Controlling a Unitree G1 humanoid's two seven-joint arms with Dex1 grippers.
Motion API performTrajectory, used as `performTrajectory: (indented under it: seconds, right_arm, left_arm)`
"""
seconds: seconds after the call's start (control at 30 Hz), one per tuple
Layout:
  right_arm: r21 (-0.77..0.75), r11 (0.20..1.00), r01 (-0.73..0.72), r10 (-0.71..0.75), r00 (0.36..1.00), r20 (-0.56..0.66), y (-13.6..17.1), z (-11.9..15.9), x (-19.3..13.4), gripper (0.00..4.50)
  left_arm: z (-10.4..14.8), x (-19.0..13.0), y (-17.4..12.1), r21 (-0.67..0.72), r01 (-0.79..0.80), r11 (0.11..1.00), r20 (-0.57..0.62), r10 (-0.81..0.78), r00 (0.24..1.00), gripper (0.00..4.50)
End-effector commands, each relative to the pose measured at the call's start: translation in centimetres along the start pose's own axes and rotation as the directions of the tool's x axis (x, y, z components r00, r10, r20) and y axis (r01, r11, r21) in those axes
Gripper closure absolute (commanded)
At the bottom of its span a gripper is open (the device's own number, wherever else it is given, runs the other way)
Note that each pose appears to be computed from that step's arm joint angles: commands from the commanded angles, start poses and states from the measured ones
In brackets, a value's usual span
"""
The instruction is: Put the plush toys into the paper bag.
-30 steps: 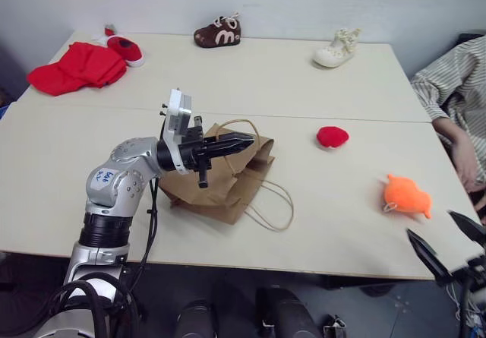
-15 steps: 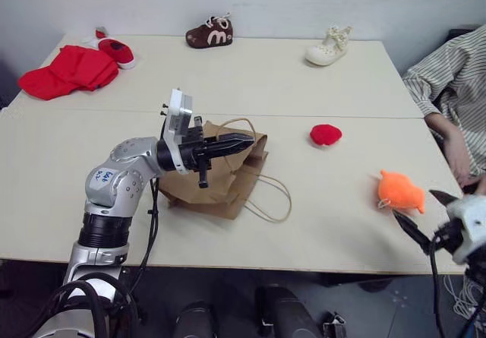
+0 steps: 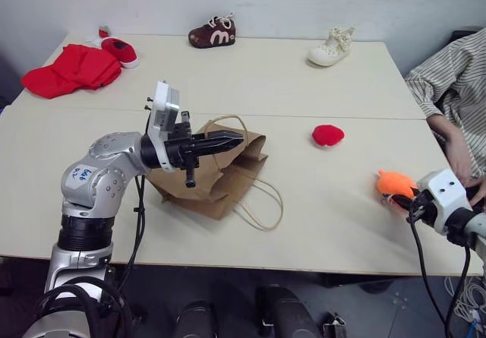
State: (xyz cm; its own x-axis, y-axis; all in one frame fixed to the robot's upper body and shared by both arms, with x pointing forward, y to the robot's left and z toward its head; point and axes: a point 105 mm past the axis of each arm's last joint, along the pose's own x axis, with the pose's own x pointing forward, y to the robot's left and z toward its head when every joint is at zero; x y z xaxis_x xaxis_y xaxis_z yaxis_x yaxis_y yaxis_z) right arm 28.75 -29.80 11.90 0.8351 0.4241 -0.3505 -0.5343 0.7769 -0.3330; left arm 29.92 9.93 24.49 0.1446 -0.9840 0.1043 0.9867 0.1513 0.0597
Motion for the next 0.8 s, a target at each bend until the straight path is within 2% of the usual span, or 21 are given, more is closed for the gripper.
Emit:
performTrajectory:
  seconds: [0.03,0.13,0.3,0.43,0.5,0.6,0.8]
  right_arm:
    - [-0.134,0.942,-0.307,0.332,0.910,0.250,6.3,8.4,1.8,4.23]
    - [-0.180,0.908,-0.378,0.417,0.856,0.307,9.7,12.2,3.9,4.23]
    - [-0.210,0.848,-0.486,0.529,0.785,0.323,14.2,16.0,8.0,4.23]
    - [-0.267,0.812,-0.519,0.579,0.777,0.248,16.8,17.0,11.7,4.24]
    - [-0.289,0.810,-0.510,0.578,0.779,0.244,17.5,18.5,13.4,4.24]
    - [-0.324,0.780,-0.536,0.615,0.752,0.236,18.3,19.5,13.7,4.24]
    - [-0.390,0.701,-0.597,0.691,0.703,0.167,20.2,19.3,14.3,4.24]
  left_arm:
    - [1.9,-0.2,-0.3,-0.001,0.037,0.999,0.063,-0.037,0.997,4.50]
    - [2.4,-0.1,-0.2,-0.039,0.058,0.998,0.097,-0.054,0.994,4.50]
    - [1.5,0.7,-0.2,-0.064,0.097,0.993,0.047,-0.094,0.994,4.50]
    - [1.9,1.5,-0.5,-0.072,0.131,0.989,0.084,-0.125,0.989,4.50]
    - [1.8,1.8,-0.8,-0.076,0.145,0.986,0.091,-0.138,0.986,4.50]
    - [1.5,1.9,-1.0,-0.076,0.145,0.987,0.090,-0.138,0.986,4.50]
    - [1.6,1.7,-0.8,-0.075,0.131,0.988,0.113,-0.123,0.986,4.50]
